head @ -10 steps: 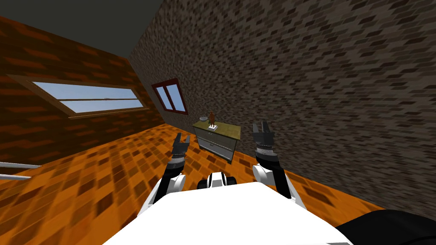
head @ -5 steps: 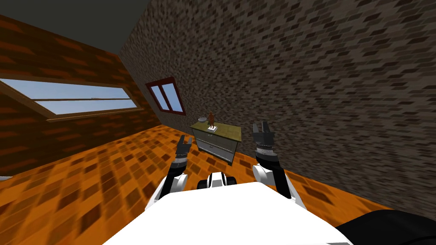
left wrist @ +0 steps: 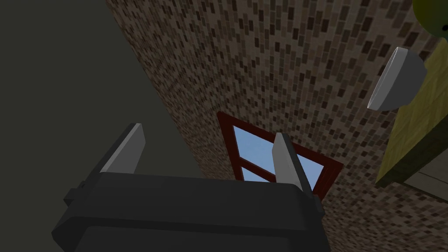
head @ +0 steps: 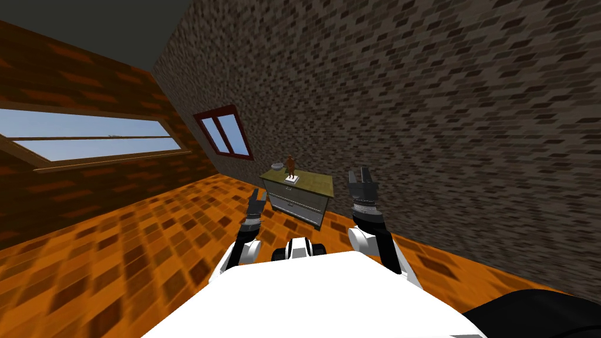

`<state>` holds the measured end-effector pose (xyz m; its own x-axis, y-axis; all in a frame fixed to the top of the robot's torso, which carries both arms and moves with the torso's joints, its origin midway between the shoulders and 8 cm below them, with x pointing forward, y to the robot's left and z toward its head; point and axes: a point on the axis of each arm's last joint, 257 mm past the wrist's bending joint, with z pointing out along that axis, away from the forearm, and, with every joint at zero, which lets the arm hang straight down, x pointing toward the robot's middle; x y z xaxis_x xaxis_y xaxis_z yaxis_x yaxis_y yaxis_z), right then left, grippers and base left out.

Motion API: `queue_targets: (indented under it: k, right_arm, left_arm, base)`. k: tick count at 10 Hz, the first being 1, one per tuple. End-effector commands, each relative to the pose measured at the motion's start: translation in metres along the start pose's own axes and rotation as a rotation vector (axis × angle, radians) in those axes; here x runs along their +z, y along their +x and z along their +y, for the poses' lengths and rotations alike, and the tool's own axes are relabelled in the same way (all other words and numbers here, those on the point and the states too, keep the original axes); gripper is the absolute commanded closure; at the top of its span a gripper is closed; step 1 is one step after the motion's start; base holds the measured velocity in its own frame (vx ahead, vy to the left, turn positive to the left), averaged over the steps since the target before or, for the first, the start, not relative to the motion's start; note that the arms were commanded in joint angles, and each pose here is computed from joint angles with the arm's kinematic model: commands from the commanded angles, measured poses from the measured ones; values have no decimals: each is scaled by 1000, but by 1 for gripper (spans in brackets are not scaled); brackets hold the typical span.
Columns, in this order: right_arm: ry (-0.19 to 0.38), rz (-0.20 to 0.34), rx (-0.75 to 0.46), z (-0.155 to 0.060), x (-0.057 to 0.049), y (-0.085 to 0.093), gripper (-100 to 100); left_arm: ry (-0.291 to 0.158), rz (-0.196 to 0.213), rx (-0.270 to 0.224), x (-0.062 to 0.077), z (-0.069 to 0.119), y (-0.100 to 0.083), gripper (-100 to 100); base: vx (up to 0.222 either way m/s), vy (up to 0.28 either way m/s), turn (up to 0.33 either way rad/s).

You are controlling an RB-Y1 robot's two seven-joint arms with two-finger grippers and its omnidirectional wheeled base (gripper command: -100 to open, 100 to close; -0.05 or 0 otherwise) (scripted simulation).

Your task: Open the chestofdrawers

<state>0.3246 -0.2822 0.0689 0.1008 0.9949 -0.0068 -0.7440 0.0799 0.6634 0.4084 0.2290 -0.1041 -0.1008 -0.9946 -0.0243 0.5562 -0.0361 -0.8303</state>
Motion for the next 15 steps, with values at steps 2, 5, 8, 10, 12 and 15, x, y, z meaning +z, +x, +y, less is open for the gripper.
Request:
queue_targets:
  k: [2,5,8,10,12,15]
  right_arm:
    - [0,0,0,0,0,0,0]
    - [0,0,0,0,0,0,0]
    - [0,0,0,0,0,0,0]
    - [0,0,0,0,0,0,0]
    - [0,0,0,0,0,0,0]
    - [0,0,0,0,0,0,0]
  left_arm:
    - [-19,9,2,-6,23,3,-100]
    - [-51,11,4,-15,43,3,-100]
    - [-73,20,6,-23,65,7,-100]
    - [-86,24,7,-29,76,9,-100]
    - [-106,29,9,-37,89,11,-100]
    - [-137,32,10,-48,106,13,-100]
  base:
    - [84,29,-62]
    - [66,30,-53]
    - [72,25,-66]
    - [62,15,-60]
    - [68,24,-60]
    - [67,11,-44]
